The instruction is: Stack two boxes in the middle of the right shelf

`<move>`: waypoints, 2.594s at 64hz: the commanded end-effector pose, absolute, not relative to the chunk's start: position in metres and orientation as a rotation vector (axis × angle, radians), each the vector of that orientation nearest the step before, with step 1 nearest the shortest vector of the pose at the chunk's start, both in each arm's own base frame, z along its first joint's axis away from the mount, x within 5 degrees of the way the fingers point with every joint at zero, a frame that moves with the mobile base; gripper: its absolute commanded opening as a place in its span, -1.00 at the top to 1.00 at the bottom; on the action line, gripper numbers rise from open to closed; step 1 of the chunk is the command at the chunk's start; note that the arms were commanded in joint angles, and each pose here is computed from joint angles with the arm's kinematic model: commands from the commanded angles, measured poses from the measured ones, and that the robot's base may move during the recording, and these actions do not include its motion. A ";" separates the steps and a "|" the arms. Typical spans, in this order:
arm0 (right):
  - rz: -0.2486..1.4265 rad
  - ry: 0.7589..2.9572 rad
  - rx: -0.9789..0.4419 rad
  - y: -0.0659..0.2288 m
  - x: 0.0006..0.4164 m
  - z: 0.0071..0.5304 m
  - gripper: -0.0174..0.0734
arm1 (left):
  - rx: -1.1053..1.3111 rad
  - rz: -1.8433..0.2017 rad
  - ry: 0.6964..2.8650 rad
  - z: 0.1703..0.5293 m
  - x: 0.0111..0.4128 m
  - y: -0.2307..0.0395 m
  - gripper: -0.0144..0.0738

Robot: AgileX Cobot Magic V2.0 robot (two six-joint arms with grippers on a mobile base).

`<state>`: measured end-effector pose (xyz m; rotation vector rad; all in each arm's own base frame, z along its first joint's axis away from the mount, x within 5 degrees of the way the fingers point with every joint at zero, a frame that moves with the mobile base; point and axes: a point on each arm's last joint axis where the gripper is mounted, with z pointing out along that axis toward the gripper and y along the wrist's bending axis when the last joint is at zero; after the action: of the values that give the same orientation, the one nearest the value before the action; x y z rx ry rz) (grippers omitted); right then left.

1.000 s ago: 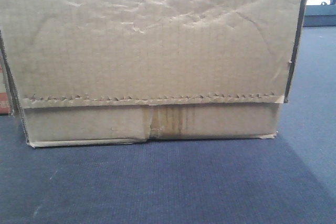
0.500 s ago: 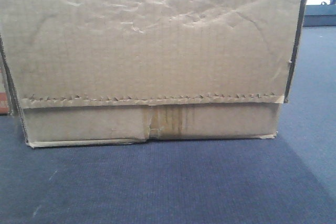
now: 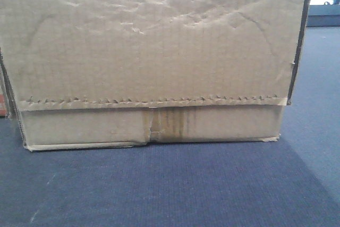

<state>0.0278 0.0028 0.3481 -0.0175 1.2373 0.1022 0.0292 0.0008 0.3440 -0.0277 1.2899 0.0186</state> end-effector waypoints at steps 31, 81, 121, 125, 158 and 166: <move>0.096 1.696 -0.028 0.012 0.166 0.369 -0.64 | -0.011 0.009 1.811 0.378 0.139 0.002 -0.66; 0.155 1.669 -0.102 0.026 0.165 0.371 -0.64 | 0.004 0.028 2.525 0.386 0.329 0.092 -0.65; 0.173 1.681 -0.124 0.030 0.166 0.369 -0.64 | -0.004 -0.038 2.720 0.297 0.383 0.110 -0.60; 0.173 1.685 -0.124 0.030 0.166 0.369 -0.64 | -0.004 -0.038 2.720 0.297 0.383 0.110 -0.48; 0.173 1.690 -0.125 0.030 0.166 0.369 -0.64 | -0.001 0.067 2.640 0.341 0.361 0.108 0.93; 0.173 1.690 -0.125 0.030 0.166 0.369 -0.64 | -0.117 0.232 2.554 0.376 0.339 0.112 0.93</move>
<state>0.1651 0.0303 0.3663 -0.1189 1.7011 0.1790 0.3551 0.1105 0.3437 -0.0400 2.6523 0.1331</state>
